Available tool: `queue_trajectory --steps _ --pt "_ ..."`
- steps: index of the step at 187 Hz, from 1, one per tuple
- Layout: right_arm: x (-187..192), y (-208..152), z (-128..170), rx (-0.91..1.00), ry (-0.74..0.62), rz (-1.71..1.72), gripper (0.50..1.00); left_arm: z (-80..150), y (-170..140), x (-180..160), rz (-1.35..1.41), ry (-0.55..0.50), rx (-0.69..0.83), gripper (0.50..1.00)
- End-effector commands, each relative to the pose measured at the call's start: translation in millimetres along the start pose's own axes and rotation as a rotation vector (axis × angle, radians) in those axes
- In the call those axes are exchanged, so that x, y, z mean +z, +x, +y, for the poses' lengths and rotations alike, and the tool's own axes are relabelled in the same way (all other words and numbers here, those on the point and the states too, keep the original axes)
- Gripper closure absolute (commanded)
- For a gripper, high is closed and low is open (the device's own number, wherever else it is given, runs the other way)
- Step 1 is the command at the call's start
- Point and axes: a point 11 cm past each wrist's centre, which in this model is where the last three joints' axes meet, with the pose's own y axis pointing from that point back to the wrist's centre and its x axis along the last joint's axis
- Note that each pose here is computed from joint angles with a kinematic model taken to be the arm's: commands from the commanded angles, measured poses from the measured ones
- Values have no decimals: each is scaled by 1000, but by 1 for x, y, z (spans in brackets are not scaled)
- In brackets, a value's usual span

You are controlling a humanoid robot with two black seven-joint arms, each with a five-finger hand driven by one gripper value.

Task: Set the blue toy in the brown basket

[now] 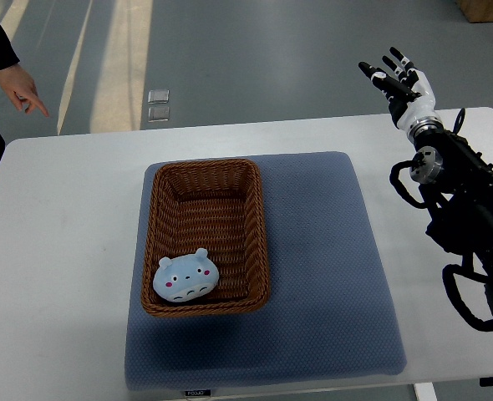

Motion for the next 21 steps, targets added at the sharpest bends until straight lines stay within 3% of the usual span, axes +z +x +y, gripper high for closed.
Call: queue_trajectory --steps 1,21 --pt "0 3 2 9 20 3 589 0 0 0 0 0 0 500" --pt "4 0 3 2 25 37 589 0 0 0 0 0 0 500"
